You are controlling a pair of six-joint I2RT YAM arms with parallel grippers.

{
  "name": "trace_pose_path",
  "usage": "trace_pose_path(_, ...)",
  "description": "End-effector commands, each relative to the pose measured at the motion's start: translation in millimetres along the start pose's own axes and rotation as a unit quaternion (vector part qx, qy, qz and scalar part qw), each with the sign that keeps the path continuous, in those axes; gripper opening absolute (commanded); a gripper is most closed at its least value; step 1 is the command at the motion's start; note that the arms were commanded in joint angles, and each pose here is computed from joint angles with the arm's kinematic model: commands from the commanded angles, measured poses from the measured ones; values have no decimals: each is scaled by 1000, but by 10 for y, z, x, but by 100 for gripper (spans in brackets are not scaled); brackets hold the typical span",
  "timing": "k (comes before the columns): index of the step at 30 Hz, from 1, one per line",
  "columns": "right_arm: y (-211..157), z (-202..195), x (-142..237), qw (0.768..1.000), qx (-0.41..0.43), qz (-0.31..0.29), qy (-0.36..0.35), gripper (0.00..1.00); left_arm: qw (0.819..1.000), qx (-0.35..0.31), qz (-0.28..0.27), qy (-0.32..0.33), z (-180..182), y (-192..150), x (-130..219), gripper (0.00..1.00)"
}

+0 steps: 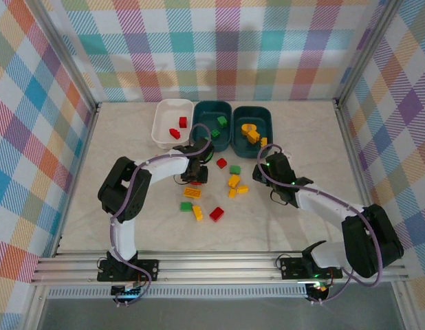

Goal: Sort the legos into containers by color

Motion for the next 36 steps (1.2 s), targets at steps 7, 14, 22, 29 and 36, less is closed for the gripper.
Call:
trace_pose_path(7, 42, 62, -28, 1000, -13, -8, 11, 78, 987, 100, -120, -42, 529, 1038, 893, 41)
trace_pose_path(14, 49, 73, 20, 1000, -14, -5, 18, 78, 980, 166, -112, -14, 860, 1883, 565, 40)
trace_pose_path(22, 94, 44, 140, 999, -14, -24, 19, 78, 973, 197, -109, -46, 936, 2223, 286, 46)
trace_pose_path(29, 100, 63, 157, 999, -12, -23, 28, 80, 973, 161, -141, -82, 831, 2276, 652, 81)
trace_pose_path(36, 129, 0, 231, 999, -14, -42, 11, 79, 967, 144, -192, -87, 744, 1749, 1275, 97)
Point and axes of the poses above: each hand's point on the last joint's axis, 136 mm out from that joint toward the fingers, its own x axis back along the fingers, its own z axis along the line the jaws close on, y = z × x, the point moved 7 cm from there along x, back along the fingers, and after that the axes turned 4 degrees about x, right-handed, at the moved point
